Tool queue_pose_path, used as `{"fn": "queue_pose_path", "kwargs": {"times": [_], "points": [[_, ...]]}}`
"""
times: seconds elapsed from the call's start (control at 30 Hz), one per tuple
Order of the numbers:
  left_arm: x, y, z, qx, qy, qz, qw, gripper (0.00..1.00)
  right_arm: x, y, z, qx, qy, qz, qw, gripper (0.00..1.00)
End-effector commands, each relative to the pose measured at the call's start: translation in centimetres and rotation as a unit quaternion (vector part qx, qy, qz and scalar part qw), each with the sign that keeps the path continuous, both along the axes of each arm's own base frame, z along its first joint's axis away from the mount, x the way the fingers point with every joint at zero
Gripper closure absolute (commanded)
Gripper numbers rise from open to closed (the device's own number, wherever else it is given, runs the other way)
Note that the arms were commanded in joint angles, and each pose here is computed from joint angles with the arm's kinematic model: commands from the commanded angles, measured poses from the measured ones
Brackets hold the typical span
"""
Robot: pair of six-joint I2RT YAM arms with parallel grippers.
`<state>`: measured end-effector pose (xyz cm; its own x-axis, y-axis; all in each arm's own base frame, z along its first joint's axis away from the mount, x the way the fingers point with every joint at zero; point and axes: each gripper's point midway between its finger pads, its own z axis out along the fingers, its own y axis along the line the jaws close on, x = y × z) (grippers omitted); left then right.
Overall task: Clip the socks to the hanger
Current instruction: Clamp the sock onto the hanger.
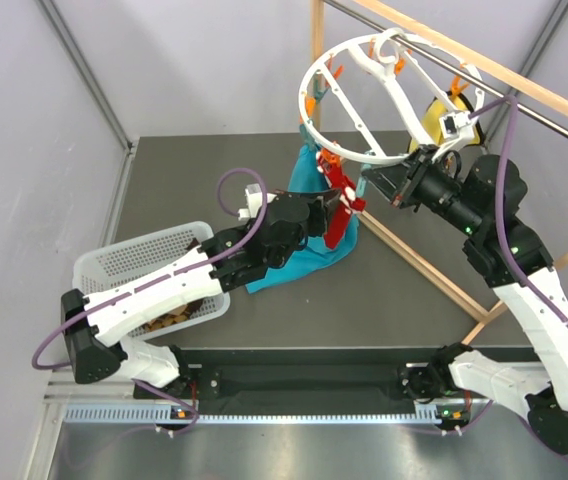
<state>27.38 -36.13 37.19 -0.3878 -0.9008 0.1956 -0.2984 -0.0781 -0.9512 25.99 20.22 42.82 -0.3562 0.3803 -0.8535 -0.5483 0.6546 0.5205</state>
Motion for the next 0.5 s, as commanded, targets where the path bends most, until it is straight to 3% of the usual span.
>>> {"fn": "queue_pose_path", "kwargs": {"times": [0.0,0.47], "points": [[-0.1,0.0,2.3,-0.036,0.0,0.005,0.999,1.0,-0.5,0.0,0.8,0.002,-0.025,0.01,1.0,1.0],[-0.1,-0.1,2.6,-0.061,0.013,0.007,0.998,1.0,0.0,-0.2,-0.7,-0.012,-0.023,0.0,1.0,1.0]]}}
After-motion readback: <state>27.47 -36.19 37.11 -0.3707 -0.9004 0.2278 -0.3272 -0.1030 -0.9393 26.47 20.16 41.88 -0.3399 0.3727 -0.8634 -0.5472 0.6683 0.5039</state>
